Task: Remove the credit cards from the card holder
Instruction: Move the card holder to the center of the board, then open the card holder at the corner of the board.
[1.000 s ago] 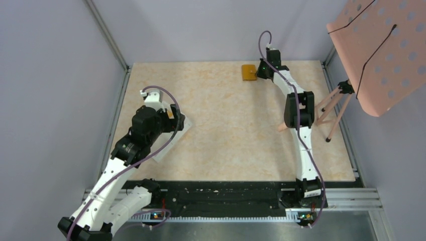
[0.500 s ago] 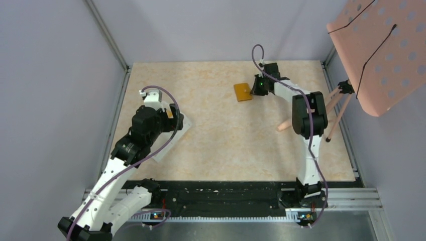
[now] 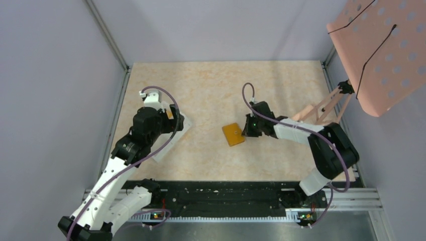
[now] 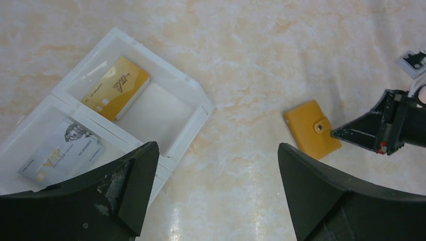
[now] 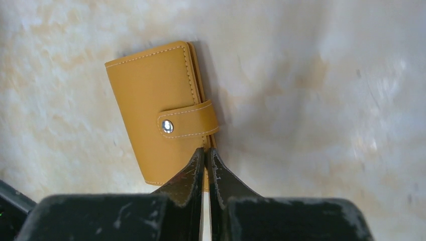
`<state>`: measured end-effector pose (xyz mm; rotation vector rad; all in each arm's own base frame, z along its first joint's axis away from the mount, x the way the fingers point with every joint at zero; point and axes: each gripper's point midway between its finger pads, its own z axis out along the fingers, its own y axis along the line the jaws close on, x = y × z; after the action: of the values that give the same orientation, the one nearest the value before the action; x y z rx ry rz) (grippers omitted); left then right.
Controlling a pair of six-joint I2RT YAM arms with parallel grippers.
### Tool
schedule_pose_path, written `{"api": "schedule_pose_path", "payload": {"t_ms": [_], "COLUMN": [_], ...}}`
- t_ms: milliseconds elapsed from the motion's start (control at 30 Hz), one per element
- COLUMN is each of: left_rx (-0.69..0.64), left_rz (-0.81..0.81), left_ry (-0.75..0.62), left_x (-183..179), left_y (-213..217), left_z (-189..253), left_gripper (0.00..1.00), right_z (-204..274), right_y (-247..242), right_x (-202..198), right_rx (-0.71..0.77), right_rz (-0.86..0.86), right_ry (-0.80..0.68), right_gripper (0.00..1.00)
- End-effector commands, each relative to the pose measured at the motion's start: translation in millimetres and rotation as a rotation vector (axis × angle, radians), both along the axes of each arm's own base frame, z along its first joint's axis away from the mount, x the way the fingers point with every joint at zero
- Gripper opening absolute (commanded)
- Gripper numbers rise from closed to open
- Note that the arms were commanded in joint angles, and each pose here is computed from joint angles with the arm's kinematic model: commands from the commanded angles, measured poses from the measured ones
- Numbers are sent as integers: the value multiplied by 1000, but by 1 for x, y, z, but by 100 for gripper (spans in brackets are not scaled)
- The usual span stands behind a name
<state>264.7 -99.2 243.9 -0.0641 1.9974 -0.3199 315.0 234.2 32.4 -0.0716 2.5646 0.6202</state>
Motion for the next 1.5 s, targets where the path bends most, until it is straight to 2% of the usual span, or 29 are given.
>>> {"api": "schedule_pose_path", "payload": {"t_ms": [0,133,267,367,533,633,667,733,867,1033,1133,1467], "left_rx": [-86,-185,-264,-274,-312,-301,-293,-279,-296,-419,-458,-452], "left_rz": [-3,-69,-215,-229,-268,-275,-277,-293,-355,-416,-396,-365], "left_ry": [31,81,72,91,214,290,306,331,386,455,461,471], "left_x": [-2,-11,-25,-28,-33,-37,-38,-43,-55,-68,-70,-75], "left_y": [-10,-29,-54,-59,-78,-89,-93,-101,-123,-150,-154,-150], "left_z": [9,13,23,10,-32,-54,-59,-66,-75,-98,-106,-120], "left_gripper": [94,91,92,91,86,82,80,79,79,77,77,76], "right_z": [22,29,24,20,20,20,19,23,45,62,58,32], "right_y": [-19,-37,-53,-55,-37,-25,-24,-26,-28,-14,-2,12], "right_x": [-25,-58,-89,-104,-119,-124,-125,-122,-112,-109,-111,-114], "right_rx": [33,20,27,40,113,108,95,52,-4,-49,-88,-232], "right_rz": [-151,-168,-165,-159,-153,-136,-130,-131,-102,-57,-33,-5], "right_ry": [-43,-55,-41,-14,6,19,27,12,-57,-111,-113,-115], "right_gripper": [0,0,0,0,0,2,10,20,29,33,36,37]}}
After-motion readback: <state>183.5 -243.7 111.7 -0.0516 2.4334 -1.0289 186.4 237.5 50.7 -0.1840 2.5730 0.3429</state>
